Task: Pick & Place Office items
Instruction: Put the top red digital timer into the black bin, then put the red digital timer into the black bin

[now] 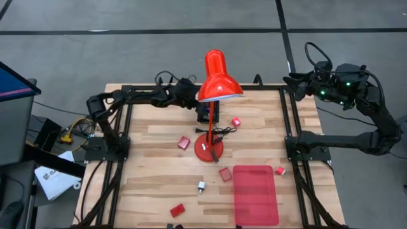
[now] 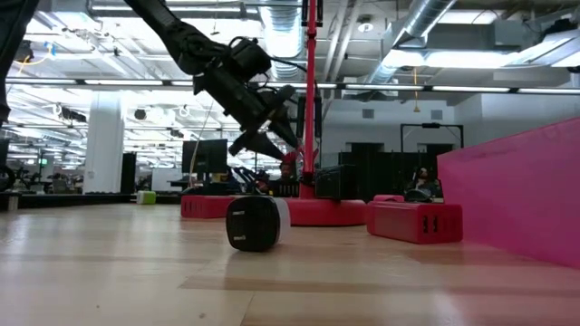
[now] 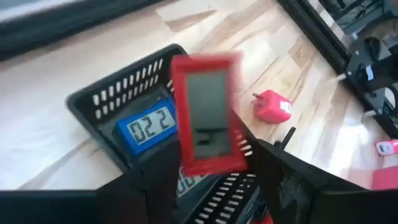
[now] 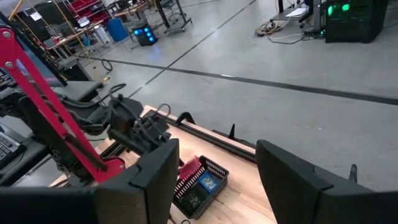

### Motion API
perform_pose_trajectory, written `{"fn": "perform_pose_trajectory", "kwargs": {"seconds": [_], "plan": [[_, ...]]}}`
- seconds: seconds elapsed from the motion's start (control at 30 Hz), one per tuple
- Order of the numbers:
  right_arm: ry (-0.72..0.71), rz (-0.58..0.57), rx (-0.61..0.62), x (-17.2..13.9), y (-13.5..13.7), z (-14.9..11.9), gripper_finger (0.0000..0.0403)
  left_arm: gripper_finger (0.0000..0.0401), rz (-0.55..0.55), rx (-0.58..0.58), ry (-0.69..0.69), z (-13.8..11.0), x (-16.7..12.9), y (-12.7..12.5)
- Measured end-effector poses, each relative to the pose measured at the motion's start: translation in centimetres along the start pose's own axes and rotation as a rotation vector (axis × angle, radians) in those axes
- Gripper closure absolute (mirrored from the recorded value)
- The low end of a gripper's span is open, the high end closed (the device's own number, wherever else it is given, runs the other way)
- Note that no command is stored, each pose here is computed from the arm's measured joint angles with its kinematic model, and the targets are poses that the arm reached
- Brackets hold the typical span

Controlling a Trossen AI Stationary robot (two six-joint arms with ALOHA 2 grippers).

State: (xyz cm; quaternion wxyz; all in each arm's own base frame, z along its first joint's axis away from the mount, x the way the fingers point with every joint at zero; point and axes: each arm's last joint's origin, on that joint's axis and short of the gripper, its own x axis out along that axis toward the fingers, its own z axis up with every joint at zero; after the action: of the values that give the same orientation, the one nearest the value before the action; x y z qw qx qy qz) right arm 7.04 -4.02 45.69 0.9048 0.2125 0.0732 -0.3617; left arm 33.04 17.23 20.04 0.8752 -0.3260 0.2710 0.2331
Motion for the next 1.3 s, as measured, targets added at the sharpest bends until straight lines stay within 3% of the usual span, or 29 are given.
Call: {"fn": "perform_pose_trajectory", "kwargs": {"seconds": [0.27, 0.57, 0.83, 1.03, 1.2, 1.3], "plan": [[-0.005, -0.014, -0.001, 0.0, 0.0, 0.0, 0.0196, 0.0113, 0.022, 0.049, -0.001, 0.3, -1.4, -0.3], [0.004, -0.016, 0.003, 0.0, -0.1, -0.1, 0.0196, 0.0106, -0.001, 0.256, 0.201, -1.8, -8.2, -3.0], [0.001, -0.015, 0.005, 0.0, -0.1, -0.1, 0.0196, 0.0119, -0.020, 0.284, 0.364, -8.7, -15.2, -6.4], [0.000, -0.015, -0.003, 0.0, -0.1, 0.0, 0.0196, 0.0127, -0.098, 0.188, 0.453, -14.9, -17.9, -8.8], [0.000, 0.000, -0.004, -0.2, -0.1, -0.1, 0.0196, 0.0138, -0.269, 0.296, 0.536, -20.1, -19.6, -12.3], [-0.011, 0.025, 0.005, -0.7, -0.1, 0.0, 0.0196, 0.0140, -0.297, 0.331, 0.556, -23.1, -20.0, -13.9]]}}
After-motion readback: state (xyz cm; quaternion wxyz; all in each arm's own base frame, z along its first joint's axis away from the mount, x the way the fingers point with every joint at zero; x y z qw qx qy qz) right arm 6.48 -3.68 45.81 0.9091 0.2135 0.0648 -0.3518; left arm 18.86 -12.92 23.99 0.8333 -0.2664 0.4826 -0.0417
